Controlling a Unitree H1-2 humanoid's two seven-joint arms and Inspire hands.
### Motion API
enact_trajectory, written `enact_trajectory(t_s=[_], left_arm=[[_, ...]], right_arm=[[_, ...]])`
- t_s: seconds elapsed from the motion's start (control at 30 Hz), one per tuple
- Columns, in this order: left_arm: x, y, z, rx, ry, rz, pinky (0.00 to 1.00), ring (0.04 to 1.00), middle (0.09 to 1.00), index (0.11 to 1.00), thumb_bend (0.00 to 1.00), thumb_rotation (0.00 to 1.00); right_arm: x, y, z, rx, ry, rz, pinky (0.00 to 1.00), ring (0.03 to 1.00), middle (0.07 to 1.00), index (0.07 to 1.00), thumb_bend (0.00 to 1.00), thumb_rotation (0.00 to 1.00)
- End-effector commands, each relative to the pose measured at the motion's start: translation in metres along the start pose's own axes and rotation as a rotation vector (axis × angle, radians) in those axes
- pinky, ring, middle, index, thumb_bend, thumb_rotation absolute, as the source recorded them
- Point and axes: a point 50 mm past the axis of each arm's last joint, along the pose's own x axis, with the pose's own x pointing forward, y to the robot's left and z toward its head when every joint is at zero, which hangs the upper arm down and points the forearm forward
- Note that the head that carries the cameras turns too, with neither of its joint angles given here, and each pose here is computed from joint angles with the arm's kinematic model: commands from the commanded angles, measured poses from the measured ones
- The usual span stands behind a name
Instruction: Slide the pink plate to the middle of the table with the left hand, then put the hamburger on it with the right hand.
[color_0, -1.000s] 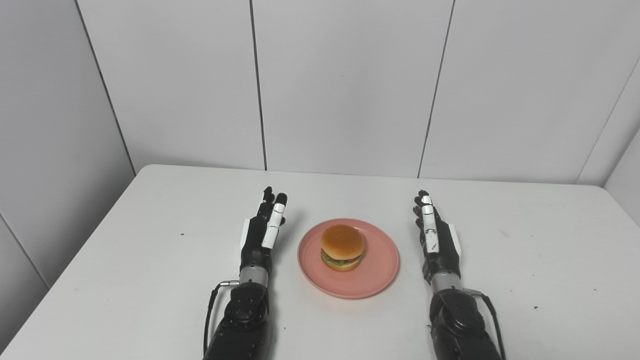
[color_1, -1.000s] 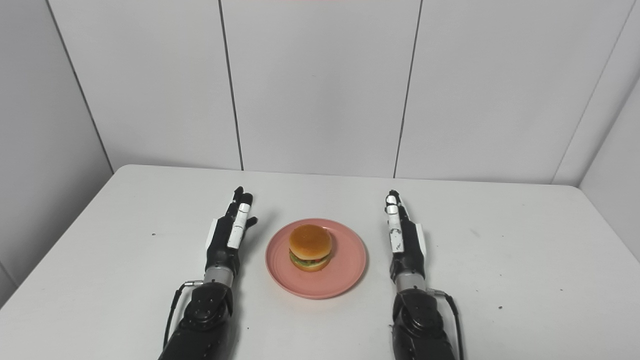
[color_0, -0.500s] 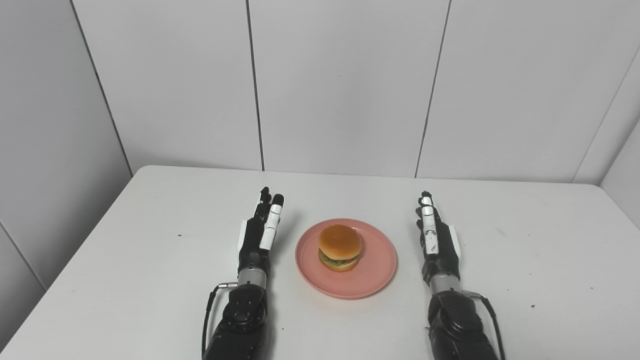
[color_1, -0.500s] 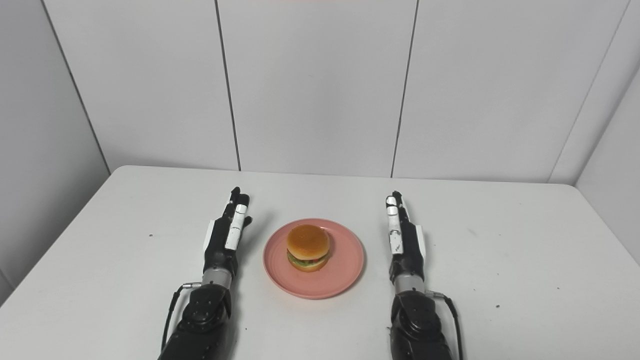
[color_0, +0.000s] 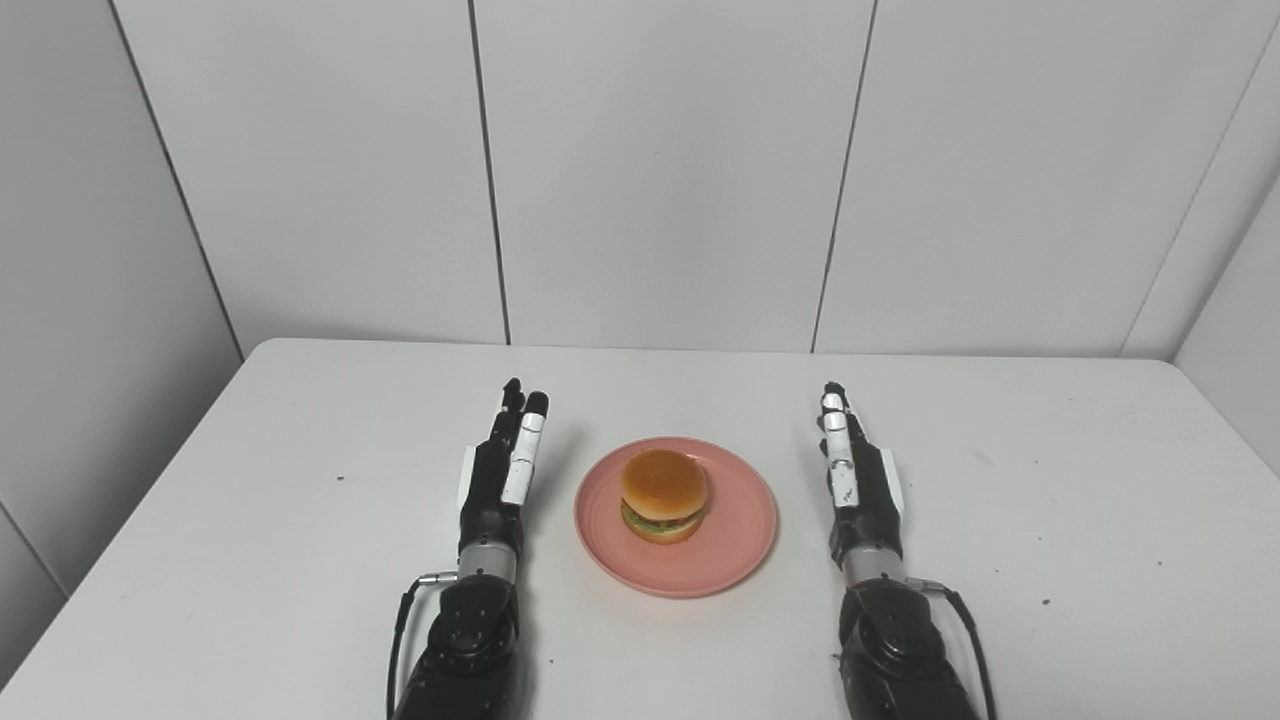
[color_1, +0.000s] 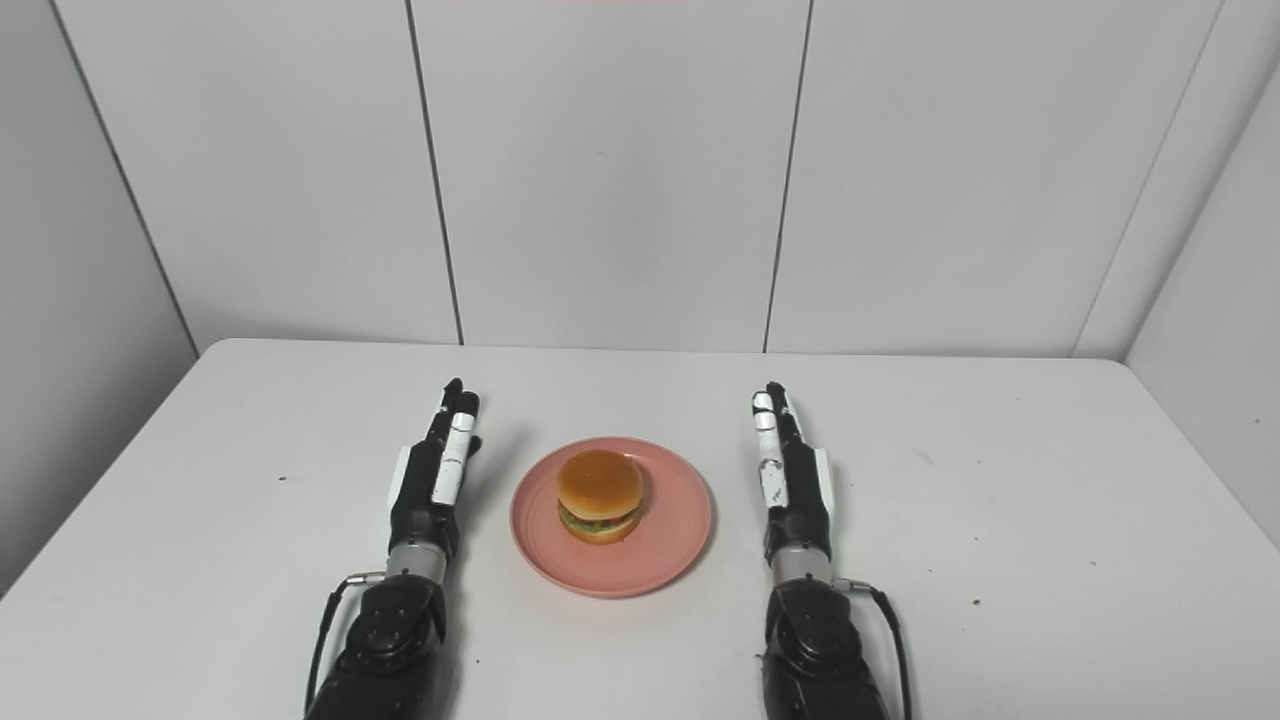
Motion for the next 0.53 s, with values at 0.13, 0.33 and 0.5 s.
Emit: enact_trajectory(t_s=[0.13,0.33,0.5], left_arm=[[0.0067,0.0083,0.0098,-0.019,-0.028,-0.034,1.0,1.0,1.0,0.974,0.84,0.9],[0.008,0.0098,0.0095,-0.007,-0.029,-0.037,0.99,1.0,1.0,0.961,0.83,0.9],[0.0075,0.009,0.0105,-0.003,-0.03,-0.035,1.0,1.0,1.0,0.962,0.82,0.9]], right_arm=[[-0.0025,0.0067,-0.0107,-0.028,0.085,-0.002,0.99,0.954,0.951,0.939,0.78,1.0],[-0.0032,0.008,-0.0114,-0.029,0.091,0.003,1.0,0.96,0.955,0.94,0.79,1.0],[-0.0046,0.0073,-0.0118,-0.014,0.096,0.0,0.99,0.962,0.957,0.94,0.79,1.0]])
